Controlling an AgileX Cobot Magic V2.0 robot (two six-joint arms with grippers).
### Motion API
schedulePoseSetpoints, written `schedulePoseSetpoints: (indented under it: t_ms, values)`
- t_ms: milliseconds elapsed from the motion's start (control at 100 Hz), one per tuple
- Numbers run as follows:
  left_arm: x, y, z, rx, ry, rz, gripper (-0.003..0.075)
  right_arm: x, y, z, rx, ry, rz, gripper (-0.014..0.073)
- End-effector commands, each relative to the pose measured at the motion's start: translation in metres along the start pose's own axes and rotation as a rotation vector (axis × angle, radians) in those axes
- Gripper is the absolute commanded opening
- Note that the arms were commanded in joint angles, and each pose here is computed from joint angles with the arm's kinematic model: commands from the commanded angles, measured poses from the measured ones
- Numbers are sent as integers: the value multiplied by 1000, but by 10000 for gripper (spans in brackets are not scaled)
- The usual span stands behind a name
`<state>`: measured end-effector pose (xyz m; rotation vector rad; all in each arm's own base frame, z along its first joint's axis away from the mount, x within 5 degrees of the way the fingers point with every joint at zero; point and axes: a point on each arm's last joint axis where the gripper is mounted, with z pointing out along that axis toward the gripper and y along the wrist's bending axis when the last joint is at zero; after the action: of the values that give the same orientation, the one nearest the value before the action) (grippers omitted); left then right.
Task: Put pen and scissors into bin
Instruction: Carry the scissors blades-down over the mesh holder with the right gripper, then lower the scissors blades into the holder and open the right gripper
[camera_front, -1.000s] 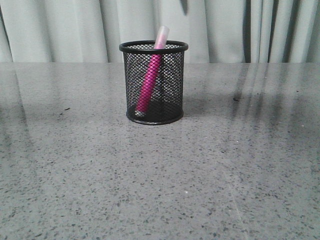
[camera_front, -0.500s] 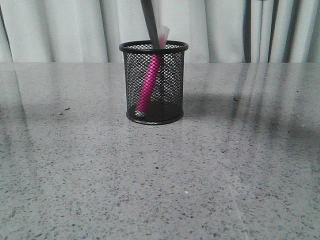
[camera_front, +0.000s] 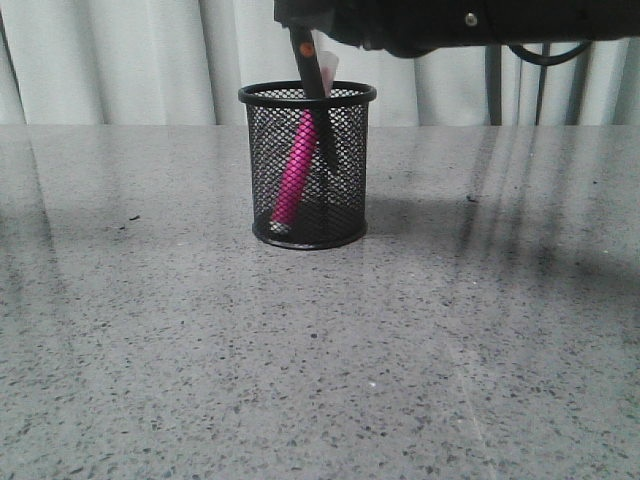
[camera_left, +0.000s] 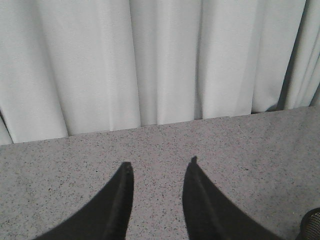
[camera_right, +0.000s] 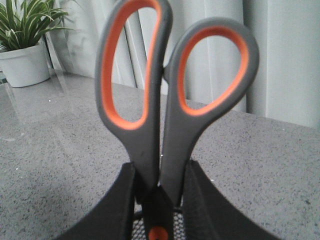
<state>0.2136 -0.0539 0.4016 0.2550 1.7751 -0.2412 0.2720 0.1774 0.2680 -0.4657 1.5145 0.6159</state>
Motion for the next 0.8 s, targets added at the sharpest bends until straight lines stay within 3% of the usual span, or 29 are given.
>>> schedulePoseSetpoints:
  t_ms: [0,670,790]
  values:
    - [-18,1,-9,-17,-113,-16,211,-21,2,-5,-21,-134,-14,-73]
    - [-18,1,-9,-17,-113,-16,211,-6,2,0,-36,-98,-22,-71]
    - [-18,1,-9,-17,-113,-16,211,-6,2,0,-40,-97,-26,-30]
